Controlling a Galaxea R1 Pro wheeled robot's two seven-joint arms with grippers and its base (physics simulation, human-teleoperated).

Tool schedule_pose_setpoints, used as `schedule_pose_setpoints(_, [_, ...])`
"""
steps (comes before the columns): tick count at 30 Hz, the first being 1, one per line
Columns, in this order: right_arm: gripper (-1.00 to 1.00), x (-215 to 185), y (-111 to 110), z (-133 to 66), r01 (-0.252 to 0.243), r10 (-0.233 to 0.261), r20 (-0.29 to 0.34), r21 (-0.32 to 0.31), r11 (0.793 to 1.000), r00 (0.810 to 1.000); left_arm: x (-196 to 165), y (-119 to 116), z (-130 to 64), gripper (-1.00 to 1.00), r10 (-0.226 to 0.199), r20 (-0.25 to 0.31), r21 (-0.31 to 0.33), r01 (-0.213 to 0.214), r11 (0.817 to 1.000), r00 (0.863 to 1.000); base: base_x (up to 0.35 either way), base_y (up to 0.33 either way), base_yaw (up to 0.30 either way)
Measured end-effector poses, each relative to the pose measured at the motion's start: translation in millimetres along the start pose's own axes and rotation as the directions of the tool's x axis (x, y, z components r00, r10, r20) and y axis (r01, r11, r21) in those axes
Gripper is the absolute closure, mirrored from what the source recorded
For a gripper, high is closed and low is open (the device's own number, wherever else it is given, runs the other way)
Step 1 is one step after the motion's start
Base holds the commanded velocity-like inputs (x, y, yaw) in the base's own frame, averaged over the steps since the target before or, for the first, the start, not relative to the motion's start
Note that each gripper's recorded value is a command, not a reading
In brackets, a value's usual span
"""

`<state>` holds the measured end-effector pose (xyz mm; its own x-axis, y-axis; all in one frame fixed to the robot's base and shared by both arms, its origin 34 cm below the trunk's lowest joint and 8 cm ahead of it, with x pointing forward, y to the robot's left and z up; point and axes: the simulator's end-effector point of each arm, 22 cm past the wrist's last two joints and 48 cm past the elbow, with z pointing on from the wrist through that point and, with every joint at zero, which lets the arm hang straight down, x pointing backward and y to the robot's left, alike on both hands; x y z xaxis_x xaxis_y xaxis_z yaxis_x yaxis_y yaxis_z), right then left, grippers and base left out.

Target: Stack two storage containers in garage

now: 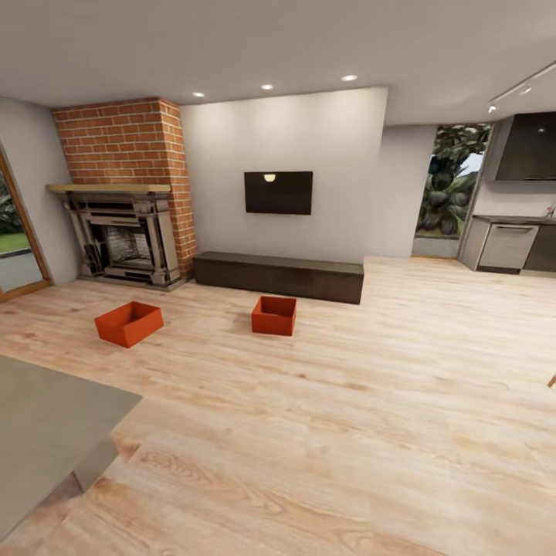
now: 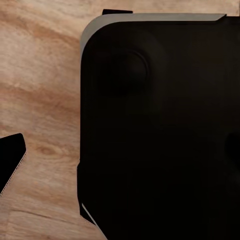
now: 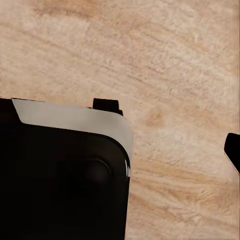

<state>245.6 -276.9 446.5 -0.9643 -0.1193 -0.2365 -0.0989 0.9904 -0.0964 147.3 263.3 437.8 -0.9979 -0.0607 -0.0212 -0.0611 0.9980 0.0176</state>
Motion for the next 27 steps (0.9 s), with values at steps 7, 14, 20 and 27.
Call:
schedule_pose_setpoints(7, [-1.0, -0.1, -0.3, 0.0, -0.001, 0.001, 0.001, 0.001, 1.0, 1.0, -1.0, -0.5, 0.0, -1.0, 0.004, 0.005, -0.001, -0.004, 1.0, 1.0, 0.323, 0.0, 0.0])
schedule_pose_setpoints(14, [-1.0, 0.0, -1.3, 0.0, -0.017, 0.017, 0.0, 0.005, 1.0, 1.0, -1.5, -0.7, 0.0, -1.0, 0.006, 0.007, -0.001, -0.006, 1.0, 1.0, 0.323, 0.0, 0.0])
schedule_pose_setpoints(20, [-1.0, -0.3, -1.2, 0.0, -0.027, 0.027, 0.002, 0.006, 1.0, 1.0, -1.7, -0.6, 0.0, -1.0, 0.007, 0.008, -0.001, -0.007, 1.0, 1.0, 0.323, 0.0, 0.0])
schedule_pose_setpoints(27, [-1.0, -0.7, -0.2, -0.1, -0.027, 0.027, 0.003, 0.005, 1.0, 1.0, -1.7, -0.7, 0.0, -1.0, 0.007, 0.008, -0.001, -0.007, 1.0, 1.0, 0.323, 0.0, 0.0])
